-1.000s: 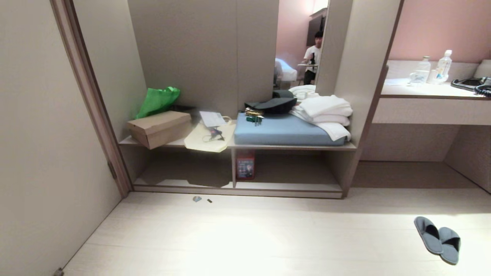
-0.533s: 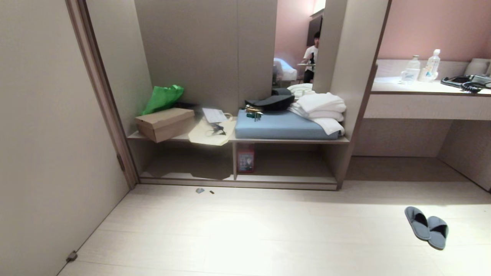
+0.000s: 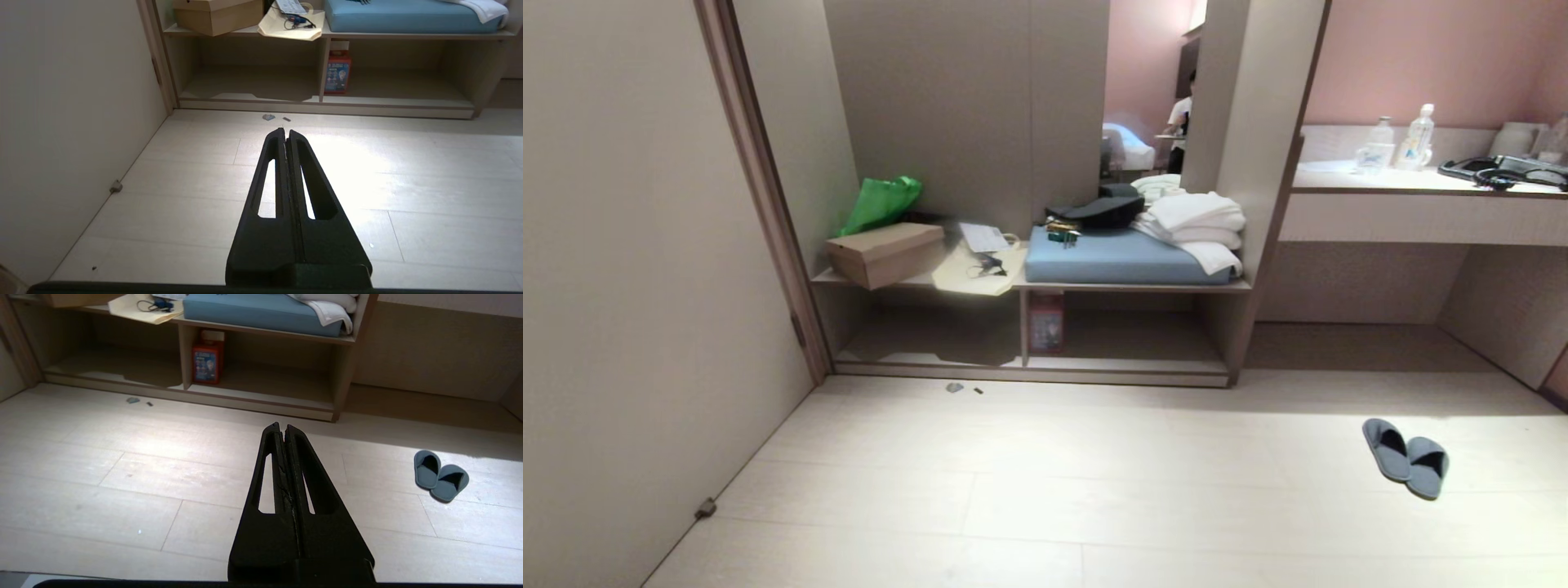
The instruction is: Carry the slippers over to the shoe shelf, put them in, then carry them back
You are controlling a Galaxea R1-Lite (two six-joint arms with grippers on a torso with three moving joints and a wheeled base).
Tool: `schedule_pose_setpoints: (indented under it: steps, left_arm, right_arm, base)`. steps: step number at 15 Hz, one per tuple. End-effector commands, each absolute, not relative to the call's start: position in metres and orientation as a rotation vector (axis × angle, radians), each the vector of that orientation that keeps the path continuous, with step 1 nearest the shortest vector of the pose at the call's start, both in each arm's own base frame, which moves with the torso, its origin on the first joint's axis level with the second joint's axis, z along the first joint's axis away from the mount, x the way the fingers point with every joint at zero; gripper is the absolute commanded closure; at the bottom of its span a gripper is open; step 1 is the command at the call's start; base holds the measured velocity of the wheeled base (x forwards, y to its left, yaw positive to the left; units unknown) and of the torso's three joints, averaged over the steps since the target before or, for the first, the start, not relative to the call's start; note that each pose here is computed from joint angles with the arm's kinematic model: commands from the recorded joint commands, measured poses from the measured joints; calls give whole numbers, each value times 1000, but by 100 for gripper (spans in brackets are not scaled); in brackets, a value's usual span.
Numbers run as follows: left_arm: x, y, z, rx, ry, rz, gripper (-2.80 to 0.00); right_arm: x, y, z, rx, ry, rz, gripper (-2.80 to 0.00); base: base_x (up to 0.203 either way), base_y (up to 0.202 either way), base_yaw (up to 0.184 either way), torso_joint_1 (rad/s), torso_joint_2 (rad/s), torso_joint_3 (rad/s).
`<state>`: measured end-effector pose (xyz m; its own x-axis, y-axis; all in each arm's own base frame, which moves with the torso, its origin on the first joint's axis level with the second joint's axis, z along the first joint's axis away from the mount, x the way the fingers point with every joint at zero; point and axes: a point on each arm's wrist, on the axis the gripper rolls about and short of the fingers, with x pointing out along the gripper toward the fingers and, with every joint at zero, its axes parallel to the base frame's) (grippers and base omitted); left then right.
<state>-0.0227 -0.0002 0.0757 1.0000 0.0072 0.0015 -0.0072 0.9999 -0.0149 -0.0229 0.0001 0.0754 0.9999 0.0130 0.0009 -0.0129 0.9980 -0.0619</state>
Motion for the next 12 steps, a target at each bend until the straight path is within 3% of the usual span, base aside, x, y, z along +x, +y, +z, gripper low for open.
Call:
schedule_pose_setpoints:
  steps: [1, 12]
  left_arm:
    - [-23, 0, 76, -15, -2, 8, 0]
    - [-23, 0, 76, -14, -2, 8, 0]
  right_arm:
    - [-23, 0, 75, -63, 0, 14, 0]
    - [-23, 0, 75, -66, -1, 15, 0]
  base:
    - [-194, 0, -2, 2, 3, 2]
    - [-196, 0, 0, 2, 1, 2]
